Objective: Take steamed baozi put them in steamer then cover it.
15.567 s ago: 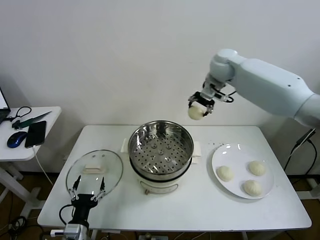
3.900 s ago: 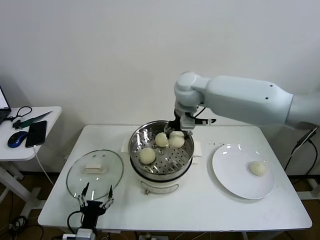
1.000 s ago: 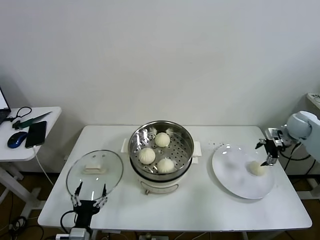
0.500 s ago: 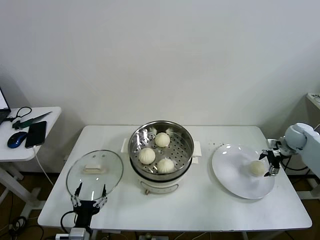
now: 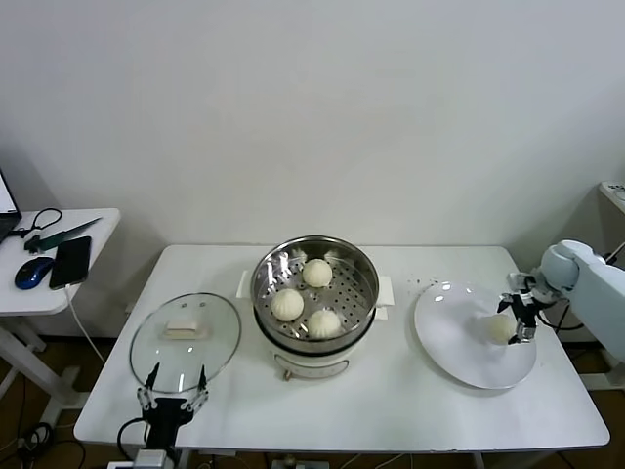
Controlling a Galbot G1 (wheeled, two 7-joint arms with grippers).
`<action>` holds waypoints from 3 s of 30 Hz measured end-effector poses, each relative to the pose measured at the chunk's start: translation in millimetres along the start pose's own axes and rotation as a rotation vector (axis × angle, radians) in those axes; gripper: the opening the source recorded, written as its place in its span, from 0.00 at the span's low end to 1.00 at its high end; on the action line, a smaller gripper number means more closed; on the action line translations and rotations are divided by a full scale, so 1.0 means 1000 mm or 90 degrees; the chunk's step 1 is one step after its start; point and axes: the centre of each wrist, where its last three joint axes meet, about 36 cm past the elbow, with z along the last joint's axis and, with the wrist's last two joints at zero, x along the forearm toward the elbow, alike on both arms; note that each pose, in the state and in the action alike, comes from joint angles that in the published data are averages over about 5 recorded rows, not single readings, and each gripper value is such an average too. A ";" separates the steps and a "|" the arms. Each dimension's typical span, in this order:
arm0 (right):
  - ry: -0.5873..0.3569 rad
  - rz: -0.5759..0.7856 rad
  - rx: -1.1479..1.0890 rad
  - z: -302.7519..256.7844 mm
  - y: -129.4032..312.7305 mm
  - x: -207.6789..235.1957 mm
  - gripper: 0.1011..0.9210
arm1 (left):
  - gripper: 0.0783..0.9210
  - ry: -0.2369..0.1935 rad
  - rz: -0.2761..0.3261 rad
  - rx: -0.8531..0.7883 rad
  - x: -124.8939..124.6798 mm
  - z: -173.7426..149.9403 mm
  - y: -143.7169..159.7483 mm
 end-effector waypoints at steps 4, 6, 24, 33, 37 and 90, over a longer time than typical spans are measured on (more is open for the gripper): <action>0.005 -0.003 0.009 -0.003 -0.002 -0.003 0.87 | 0.88 -0.001 0.001 0.000 0.002 -0.001 -0.001; 0.005 -0.004 0.011 -0.005 -0.003 -0.004 0.84 | 0.88 -0.002 0.001 0.001 0.002 -0.002 -0.001; -0.014 0.022 0.002 -0.009 -0.013 0.022 0.77 | 0.88 -0.009 0.002 0.004 0.005 -0.006 -0.003; -0.071 0.082 0.003 -0.051 -0.050 0.104 0.77 | 0.88 -0.020 0.010 0.011 0.008 -0.010 -0.009; -0.104 0.107 0.015 -0.085 -0.066 0.149 0.77 | 0.88 -0.030 0.013 0.017 0.007 -0.014 -0.013; -0.115 -0.020 0.132 -0.375 -0.026 0.136 0.80 | 0.88 -0.067 0.031 0.049 -0.004 -0.020 -0.031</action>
